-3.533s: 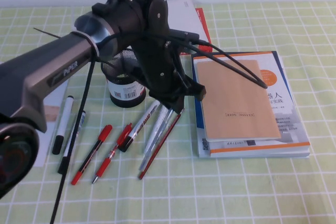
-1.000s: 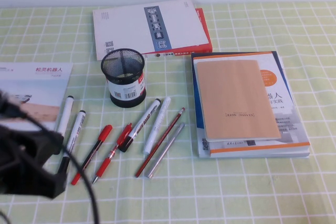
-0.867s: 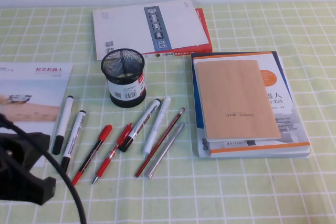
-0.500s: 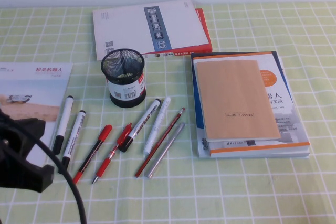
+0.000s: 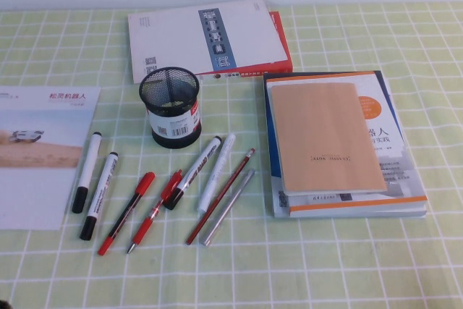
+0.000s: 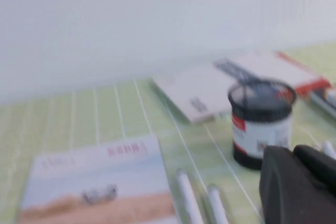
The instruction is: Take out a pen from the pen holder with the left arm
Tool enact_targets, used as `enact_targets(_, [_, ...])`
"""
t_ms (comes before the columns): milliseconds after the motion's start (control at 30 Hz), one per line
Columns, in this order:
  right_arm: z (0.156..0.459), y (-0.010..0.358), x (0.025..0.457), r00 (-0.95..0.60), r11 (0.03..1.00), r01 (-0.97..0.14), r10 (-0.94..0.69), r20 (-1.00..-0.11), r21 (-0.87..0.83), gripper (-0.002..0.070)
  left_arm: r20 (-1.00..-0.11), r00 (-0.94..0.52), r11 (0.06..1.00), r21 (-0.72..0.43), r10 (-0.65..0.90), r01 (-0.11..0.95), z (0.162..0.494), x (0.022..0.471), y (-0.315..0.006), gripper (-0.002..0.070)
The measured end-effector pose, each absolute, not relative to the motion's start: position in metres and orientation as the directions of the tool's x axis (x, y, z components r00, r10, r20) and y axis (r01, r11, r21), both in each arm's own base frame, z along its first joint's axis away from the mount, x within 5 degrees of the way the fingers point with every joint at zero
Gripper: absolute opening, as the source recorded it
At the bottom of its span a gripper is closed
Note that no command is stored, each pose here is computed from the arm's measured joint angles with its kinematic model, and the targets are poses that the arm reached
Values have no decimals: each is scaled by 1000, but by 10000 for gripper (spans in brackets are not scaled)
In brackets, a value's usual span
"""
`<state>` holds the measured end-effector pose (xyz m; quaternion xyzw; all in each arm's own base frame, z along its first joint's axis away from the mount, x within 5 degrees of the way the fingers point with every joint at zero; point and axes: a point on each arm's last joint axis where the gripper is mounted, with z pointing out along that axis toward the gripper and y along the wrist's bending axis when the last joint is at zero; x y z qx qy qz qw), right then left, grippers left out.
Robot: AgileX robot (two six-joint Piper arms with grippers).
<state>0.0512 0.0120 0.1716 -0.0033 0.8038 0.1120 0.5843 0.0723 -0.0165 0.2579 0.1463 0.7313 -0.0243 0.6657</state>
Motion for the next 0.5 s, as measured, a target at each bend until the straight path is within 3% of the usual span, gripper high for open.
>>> enact_targets(133, [172, 12, 51, -317, 975, -136, 125, -940, 176, -15, -980, 87, 962, 190, 176, 195, 234, 59, -12, -3])
enact_targets(233, [172, 12, 51, -317, 975, -136, 125, -940, 176, -15, -979, 119, 967, 185, 165, 175, 218, 55, -11, -3])
enact_targets(500, [172, 12, 51, -317, 975, -136, 125, -940, 176, -15, -988, -25, 975, 149, 155, 167, 194, 56, -9, -3])
